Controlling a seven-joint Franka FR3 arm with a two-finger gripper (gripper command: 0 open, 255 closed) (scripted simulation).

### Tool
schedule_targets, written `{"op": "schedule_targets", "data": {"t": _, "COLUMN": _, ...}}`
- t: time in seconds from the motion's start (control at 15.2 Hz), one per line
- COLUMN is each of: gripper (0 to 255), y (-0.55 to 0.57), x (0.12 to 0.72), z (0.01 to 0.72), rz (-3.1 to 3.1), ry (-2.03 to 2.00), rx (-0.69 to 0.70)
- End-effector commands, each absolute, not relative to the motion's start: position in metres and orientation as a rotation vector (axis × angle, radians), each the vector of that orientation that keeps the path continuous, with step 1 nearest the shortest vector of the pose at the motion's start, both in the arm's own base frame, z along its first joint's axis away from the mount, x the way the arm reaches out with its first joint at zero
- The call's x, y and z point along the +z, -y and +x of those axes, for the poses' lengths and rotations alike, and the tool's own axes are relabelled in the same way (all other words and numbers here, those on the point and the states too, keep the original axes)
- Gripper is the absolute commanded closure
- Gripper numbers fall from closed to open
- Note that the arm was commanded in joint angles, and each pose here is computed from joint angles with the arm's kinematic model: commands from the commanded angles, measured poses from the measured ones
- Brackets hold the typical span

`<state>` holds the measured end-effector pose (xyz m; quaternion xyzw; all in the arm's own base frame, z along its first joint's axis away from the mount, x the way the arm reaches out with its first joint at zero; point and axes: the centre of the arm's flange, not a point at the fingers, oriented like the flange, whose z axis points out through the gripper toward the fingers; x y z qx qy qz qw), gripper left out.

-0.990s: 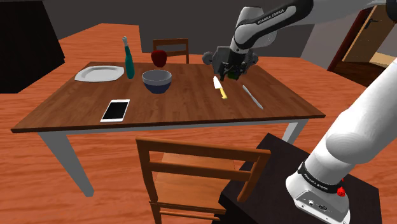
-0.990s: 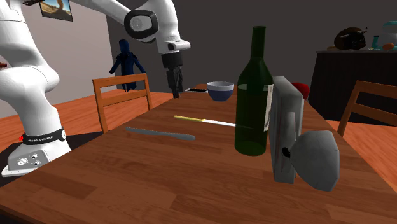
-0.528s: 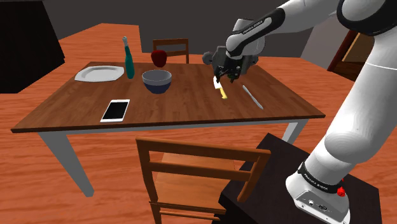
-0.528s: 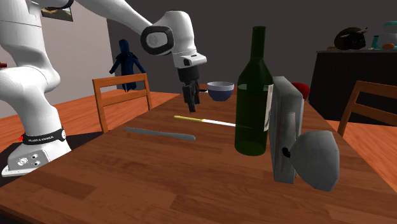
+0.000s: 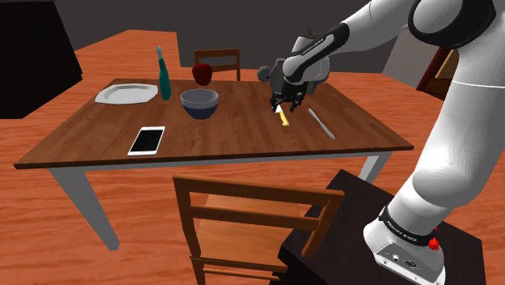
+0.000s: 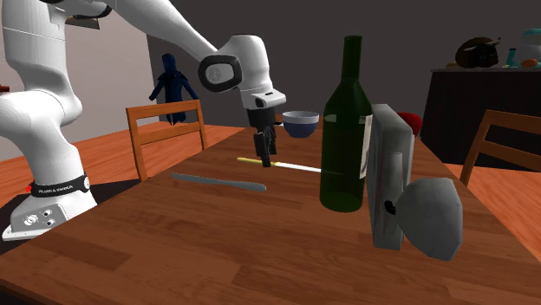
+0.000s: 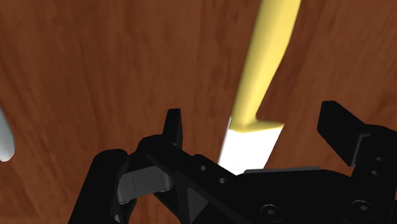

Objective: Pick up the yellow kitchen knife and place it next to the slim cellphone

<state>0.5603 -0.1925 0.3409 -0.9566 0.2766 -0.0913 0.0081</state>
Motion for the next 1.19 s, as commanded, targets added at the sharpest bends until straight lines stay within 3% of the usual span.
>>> {"op": "schedule_targets", "data": {"t": 0.0, "gripper": 0, "y": 0.193, "x": 0.3373, "z": 0.5607, "rz": -2.99, "ry": -0.864, "rx": -0.286}}
{"op": "schedule_targets", "data": {"t": 0.4, "gripper": 0, "y": 0.193, "x": 0.3373, "z": 0.5608, "rz": -2.99, "ry": -0.864, "rx": -0.286}}
{"op": "schedule_targets", "data": {"t": 0.46, "gripper": 255, "y": 0.193, "x": 0.3373, "z": 0.5608, "rz": -2.99, "ry": -0.864, "rx": -0.286}}
{"op": "schedule_targets", "data": {"t": 1.12, "gripper": 255, "y": 0.193, "x": 0.3426, "z": 0.5607, "rz": -2.99, "ry": -0.864, "rx": -0.286}}
